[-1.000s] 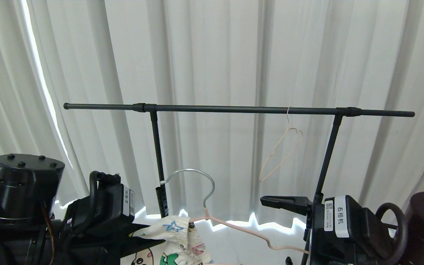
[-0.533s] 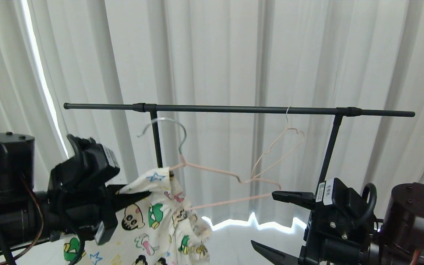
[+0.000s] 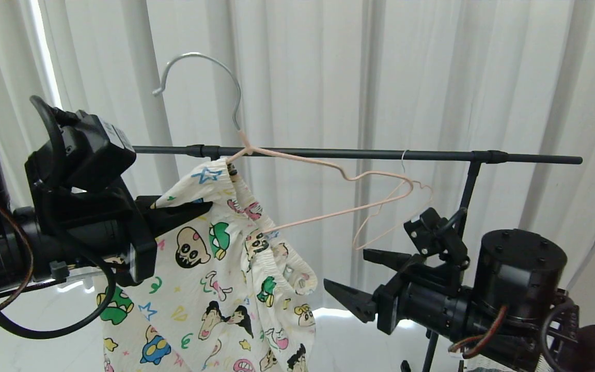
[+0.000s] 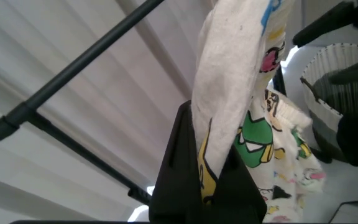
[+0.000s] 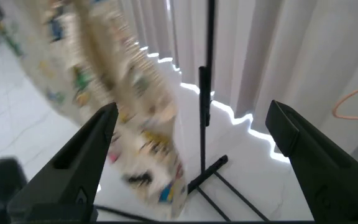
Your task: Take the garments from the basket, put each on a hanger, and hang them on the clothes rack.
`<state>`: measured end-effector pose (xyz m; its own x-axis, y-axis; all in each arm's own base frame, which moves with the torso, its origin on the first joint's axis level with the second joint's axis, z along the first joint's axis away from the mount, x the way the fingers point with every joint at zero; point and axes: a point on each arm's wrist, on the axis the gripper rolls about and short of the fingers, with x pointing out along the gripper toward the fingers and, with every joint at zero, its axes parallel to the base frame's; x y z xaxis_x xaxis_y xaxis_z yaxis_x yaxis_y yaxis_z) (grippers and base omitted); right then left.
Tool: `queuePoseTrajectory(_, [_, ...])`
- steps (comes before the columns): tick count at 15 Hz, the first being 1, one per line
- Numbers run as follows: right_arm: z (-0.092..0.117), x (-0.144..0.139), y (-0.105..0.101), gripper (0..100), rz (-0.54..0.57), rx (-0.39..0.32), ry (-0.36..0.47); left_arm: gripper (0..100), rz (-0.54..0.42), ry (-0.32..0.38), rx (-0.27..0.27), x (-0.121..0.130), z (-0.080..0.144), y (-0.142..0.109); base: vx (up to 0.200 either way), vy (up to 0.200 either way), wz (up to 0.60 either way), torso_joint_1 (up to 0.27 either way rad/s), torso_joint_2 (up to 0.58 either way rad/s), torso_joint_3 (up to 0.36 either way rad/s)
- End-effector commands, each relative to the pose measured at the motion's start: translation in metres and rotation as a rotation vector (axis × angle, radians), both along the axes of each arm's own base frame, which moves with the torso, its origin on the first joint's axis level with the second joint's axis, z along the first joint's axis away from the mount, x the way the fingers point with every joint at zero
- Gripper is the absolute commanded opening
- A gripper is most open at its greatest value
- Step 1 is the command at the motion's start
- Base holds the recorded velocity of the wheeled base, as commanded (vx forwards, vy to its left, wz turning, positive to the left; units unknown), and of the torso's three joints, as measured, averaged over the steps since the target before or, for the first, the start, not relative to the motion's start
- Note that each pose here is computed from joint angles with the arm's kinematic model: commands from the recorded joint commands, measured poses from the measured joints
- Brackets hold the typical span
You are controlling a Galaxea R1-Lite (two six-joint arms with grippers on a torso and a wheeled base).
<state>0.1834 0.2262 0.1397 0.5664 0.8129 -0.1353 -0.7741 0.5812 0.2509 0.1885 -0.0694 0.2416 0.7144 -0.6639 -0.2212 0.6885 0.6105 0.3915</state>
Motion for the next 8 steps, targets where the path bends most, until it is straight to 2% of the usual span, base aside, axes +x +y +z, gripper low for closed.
queuePoseTrajectory(1, [-0.009, 0.010, 0.015, 100, -0.017, -0.006, 0.021, 0, -0.016, -0.023, -0.005, -0.003, 0.006, -0.005, 0.000, 0.000, 0.00, 0.000, 0.00, 0.000])
queuePoseTrajectory(4, [-0.014, 0.001, 0.025, 100, 0.020, -0.020, 0.029, 0, -0.047, -0.027, -0.006, -0.005, 0.008, -0.011, 0.000, 0.000, 0.00, 0.000, 0.00, 0.000])
queuePoseTrajectory(8, [-0.023, 0.000, 0.028, 100, -0.017, -0.052, 0.033, 0, -0.056, -0.029, -0.006, -0.006, 0.008, -0.013, 0.000, 0.000, 0.00, 0.000, 0.00, 0.000])
